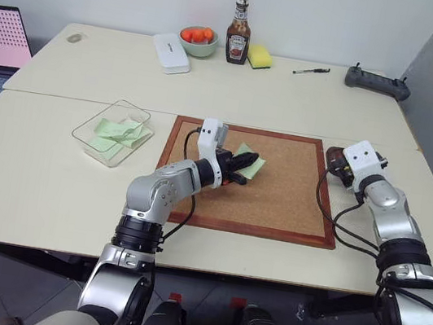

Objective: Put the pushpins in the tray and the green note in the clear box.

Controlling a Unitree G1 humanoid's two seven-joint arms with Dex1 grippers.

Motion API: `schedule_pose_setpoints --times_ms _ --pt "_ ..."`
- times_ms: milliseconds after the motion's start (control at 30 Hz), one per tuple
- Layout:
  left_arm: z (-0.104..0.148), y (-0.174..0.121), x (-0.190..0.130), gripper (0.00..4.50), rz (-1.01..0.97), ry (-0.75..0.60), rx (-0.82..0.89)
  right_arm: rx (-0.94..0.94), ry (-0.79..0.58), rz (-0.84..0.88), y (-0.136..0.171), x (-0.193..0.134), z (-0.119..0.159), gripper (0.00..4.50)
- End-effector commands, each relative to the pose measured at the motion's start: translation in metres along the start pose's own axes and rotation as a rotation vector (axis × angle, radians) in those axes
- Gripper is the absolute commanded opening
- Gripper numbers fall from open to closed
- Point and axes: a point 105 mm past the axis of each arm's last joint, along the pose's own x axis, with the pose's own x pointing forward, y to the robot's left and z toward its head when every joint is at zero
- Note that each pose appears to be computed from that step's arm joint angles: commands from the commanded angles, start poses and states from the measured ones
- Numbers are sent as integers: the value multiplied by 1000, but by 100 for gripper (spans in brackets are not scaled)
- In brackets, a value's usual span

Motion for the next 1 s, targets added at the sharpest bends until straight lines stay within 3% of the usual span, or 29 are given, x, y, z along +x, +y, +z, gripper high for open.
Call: schedule_pose_setpoints --times_ms 33,167,300,500,600,800,1000 --pt "16 -7 1 0 -14 -57 41 -11 -101 -120 -34 -4 29 446" --pt "26 -6 0 0 2 -82 76 -9 -141 -155 -45 -9 37 446" --pt "48 0 -14 0 70 -120 237 69 -244 -132 -43 -18 59 446" --pt "85 24 -64 0 253 -161 438 182 -522 233 16 -46 117 446" --pt "105 49 -113 0 397 -122 537 222 -669 494 58 -75 160 446" --pt "125 97 -186 0 644 10 655 241 -641 866 117 -105 190 446" --pt "123 137 -227 0 781 146 725 214 -628 896 142 -101 222 446"
